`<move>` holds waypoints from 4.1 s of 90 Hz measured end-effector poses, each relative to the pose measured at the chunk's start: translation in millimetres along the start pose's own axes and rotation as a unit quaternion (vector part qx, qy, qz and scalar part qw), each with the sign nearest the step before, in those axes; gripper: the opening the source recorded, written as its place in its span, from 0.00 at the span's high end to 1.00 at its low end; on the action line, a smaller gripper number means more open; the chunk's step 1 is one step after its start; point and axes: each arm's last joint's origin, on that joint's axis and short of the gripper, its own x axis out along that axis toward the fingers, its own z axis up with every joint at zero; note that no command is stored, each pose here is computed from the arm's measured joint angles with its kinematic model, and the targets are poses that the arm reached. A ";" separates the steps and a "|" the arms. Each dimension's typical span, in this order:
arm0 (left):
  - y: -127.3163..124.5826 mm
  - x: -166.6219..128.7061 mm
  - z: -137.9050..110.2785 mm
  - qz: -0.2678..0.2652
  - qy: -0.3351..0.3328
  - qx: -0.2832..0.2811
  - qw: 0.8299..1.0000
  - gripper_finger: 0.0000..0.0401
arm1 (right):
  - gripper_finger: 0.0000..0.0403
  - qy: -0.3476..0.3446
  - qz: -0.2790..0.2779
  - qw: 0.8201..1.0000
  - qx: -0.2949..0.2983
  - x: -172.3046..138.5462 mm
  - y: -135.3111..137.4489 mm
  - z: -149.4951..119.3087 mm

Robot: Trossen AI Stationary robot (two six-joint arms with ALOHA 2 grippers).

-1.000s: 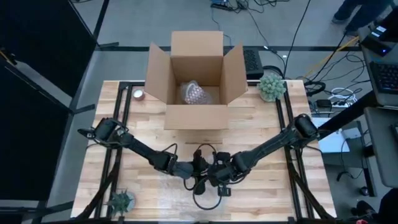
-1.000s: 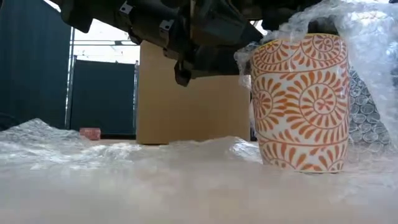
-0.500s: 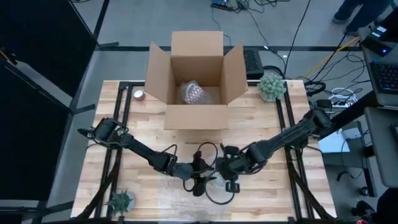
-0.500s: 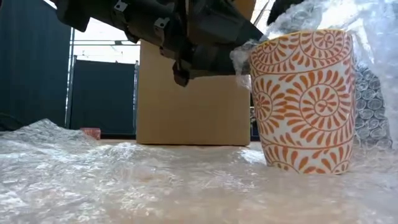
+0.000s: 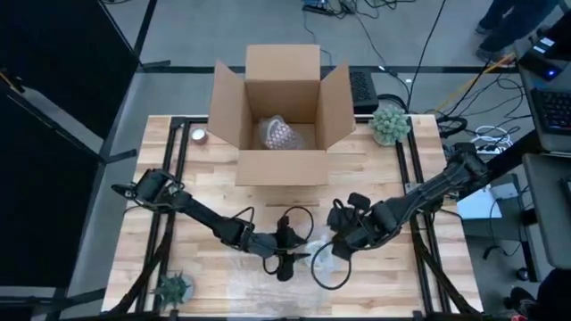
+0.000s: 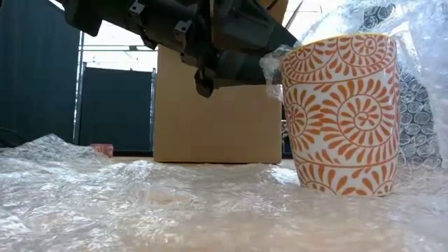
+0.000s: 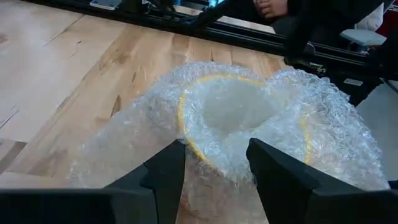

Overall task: Wrap mug
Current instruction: Wrap the yellow mug with the bubble wrap

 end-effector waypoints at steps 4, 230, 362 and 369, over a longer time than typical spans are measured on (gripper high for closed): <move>0.0 0.1 -0.1 0.000 0.000 0.000 1.000 0.59 | 0.61 -0.004 0.017 1.000 -0.002 4.7 2.4 -0.8; 11.2 0.5 9.2 0.012 0.001 -0.027 1.000 0.59 | 0.61 -0.061 0.111 0.988 0.085 45.7 2.8 -6.4; -9.9 -44.2 13.6 -0.022 0.145 -0.102 0.984 0.59 | 0.61 -0.051 0.091 0.994 0.030 69.5 11.8 -10.7; -15.1 -37.6 -5.8 -0.015 0.173 -0.092 0.981 0.59 | 0.61 -0.053 0.092 0.994 0.024 69.3 12.0 -10.5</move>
